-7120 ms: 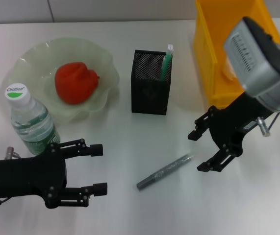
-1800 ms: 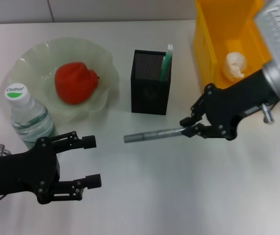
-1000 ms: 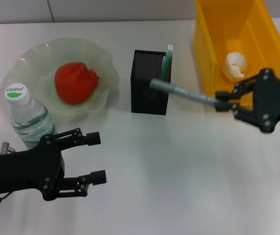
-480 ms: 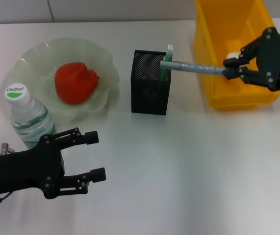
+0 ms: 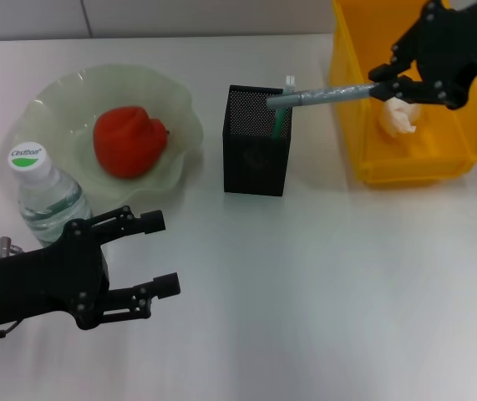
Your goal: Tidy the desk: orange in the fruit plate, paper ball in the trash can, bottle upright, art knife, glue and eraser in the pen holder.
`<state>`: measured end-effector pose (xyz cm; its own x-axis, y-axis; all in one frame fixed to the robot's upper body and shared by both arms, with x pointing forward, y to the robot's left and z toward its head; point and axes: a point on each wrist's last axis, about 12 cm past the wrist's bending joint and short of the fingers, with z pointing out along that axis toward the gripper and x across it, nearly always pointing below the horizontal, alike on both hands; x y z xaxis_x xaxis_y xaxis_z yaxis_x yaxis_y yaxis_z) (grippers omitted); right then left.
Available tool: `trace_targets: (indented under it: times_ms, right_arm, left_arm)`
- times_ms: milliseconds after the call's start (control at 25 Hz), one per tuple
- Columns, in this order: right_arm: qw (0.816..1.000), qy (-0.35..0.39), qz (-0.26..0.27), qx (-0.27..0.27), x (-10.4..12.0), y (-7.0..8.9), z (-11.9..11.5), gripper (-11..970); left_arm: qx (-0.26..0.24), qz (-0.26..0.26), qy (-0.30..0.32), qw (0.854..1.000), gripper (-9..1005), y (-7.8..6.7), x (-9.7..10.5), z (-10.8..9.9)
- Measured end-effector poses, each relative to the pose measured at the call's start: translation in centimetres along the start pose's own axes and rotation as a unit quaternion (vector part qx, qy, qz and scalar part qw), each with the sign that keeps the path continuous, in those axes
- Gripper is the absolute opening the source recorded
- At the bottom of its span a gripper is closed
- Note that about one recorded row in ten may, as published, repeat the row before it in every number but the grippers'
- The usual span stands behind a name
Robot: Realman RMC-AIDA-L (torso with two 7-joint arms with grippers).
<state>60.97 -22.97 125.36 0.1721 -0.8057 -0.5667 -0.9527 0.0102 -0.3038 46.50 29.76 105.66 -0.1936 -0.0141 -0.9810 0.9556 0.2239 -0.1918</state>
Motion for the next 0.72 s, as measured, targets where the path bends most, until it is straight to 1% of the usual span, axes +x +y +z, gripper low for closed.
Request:
trace_targets:
  times_ms: [200,440,720]
  right_arm:
    - [0.997,0.059,-0.051,-0.011,-2.5,-1.2,0.9,112]
    - [0.987,0.113,-0.109,-0.024,-4.8,-1.5,2.5,113]
    - [0.978,0.137,-0.157,-0.017,-6.7,-1.8,3.9,116]
  left_arm:
    - [-0.017,0.009,-0.01,1.0,813,-0.2,0.3,0.0]
    - [-0.025,0.024,-0.013,0.999,813,-0.2,0.6,0.3]
    - [-0.034,0.027,-0.017,0.999,812,-0.2,0.7,0.3]
